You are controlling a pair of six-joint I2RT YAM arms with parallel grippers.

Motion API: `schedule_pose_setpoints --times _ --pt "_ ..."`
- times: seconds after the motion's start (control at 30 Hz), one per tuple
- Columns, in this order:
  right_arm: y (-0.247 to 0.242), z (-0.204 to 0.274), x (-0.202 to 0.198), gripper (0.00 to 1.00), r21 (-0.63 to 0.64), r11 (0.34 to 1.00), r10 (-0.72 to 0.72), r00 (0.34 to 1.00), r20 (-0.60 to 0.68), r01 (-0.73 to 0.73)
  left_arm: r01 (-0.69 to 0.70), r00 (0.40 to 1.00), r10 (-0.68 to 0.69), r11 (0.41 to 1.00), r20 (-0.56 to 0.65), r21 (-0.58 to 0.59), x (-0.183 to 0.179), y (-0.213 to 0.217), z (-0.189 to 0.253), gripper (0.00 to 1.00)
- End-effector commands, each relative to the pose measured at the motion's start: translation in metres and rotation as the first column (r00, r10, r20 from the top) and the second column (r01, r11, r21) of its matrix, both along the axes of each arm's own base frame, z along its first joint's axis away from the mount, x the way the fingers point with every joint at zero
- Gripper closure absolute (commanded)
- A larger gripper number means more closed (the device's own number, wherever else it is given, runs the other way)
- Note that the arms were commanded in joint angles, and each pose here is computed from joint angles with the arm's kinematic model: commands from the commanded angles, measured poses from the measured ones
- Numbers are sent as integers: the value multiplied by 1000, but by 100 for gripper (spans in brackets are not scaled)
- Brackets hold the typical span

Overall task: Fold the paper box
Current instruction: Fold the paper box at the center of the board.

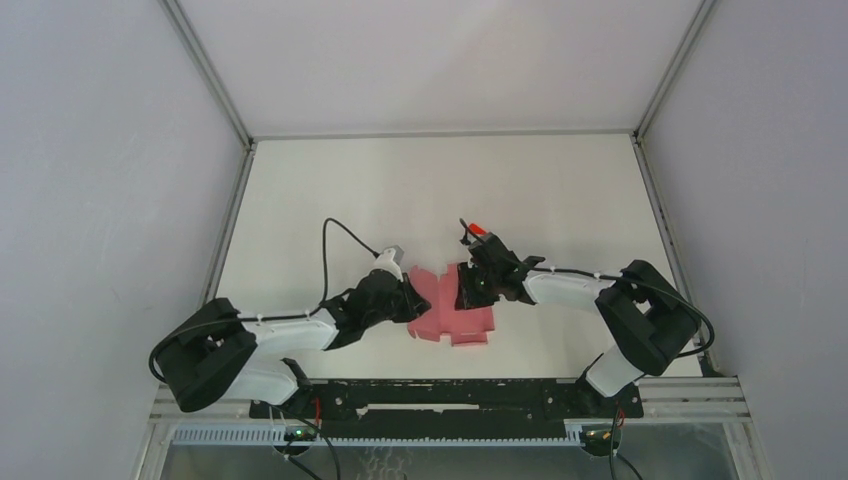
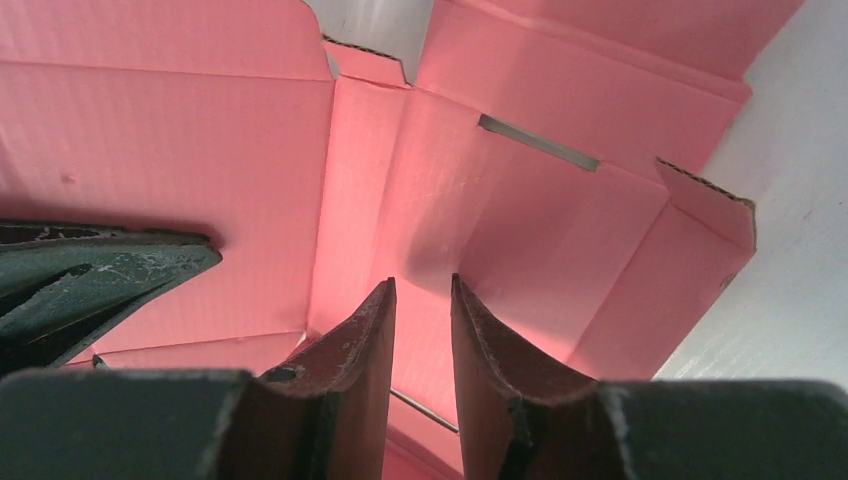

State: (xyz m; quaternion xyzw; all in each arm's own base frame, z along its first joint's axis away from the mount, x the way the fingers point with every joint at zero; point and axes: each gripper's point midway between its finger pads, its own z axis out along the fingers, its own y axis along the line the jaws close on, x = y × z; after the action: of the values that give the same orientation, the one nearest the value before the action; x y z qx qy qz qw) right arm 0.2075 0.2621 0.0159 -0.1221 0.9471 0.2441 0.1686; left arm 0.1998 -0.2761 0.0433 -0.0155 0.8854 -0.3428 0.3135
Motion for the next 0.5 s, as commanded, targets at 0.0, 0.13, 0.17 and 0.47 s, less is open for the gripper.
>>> schedule_pose_setpoints --times 0.0,0.13,0.17,0.47 --pt "-7 -9 -13 65 -24 1000 3 999 -35 -4 15 998 -16 1000 58 16 8 -7 23 97" --pt "-4 0 -12 65 2 1000 6 1000 -23 -6 10 997 -18 995 80 100 8 8 30 99" --pt "-2 6 -11 65 17 1000 8 1000 -10 -8 11 996 -23 990 86 138 8 14 33 99" --pt "-21 99 12 60 215 976 -69 984 164 32 -15 973 -114 840 203 543 26 73 94 99"
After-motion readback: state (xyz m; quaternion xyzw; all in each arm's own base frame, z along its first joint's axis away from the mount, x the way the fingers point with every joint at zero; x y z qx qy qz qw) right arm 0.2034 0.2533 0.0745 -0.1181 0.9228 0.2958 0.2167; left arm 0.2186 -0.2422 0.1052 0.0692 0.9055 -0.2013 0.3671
